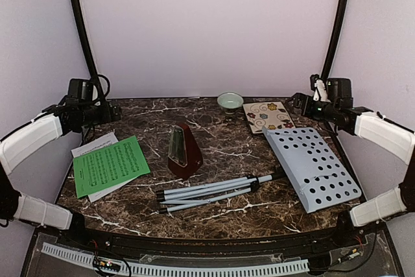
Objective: Set up the instrument practice props
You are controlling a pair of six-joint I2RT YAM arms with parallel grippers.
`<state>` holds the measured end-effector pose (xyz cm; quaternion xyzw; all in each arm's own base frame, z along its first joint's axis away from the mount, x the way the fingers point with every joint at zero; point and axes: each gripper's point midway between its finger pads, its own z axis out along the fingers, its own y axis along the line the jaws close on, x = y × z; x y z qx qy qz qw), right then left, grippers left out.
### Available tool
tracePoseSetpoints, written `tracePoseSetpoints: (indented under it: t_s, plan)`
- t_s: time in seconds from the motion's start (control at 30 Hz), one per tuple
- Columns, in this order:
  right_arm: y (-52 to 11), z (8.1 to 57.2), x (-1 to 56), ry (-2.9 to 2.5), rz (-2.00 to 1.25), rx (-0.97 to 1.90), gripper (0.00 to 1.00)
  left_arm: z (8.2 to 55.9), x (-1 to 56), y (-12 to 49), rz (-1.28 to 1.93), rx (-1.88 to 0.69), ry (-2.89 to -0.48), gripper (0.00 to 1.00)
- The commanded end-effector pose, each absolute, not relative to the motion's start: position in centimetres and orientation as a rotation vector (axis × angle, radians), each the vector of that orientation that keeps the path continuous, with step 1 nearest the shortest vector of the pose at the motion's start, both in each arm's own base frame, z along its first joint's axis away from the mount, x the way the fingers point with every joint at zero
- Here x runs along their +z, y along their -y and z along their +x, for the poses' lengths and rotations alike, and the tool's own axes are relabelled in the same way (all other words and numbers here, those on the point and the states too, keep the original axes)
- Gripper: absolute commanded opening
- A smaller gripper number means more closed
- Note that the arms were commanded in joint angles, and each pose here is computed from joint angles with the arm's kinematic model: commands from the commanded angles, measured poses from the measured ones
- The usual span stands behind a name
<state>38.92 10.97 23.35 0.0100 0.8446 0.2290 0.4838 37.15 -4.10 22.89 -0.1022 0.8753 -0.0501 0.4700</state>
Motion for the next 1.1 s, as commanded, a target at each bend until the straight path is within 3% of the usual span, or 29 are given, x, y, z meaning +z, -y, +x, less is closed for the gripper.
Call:
tracePoseSetpoints:
  t_s: [0.0, 0.47, 0.87, 1.07]
  plan:
    - [-11.8, 40.7, 22.6, -2.105, 0.04, 0.493, 0.99, 38.6, 20.4, 4.8, -0.29, -0.142, -2.189, 0.99]
    - [-12.8, 36.0, 17.1, -2.407, -0.035, 0.374, 0.99, 38.9, 18.0, 4.3, -0.388, -0.022, -2.282, 0.99]
    - [-14.5, 29.8, 12.5, -2.653, -0.192, 0.204, 0.99, 39.9, 18.3, 6.8, -0.325, -0.163, -2.303, 0.99]
    - [-16.1, 28.3, 11.2, -2.695, -0.271, 0.148, 0.92, 39.8, 18.1, 7.2, -0.301, -0.175, -2.33, 0.99]
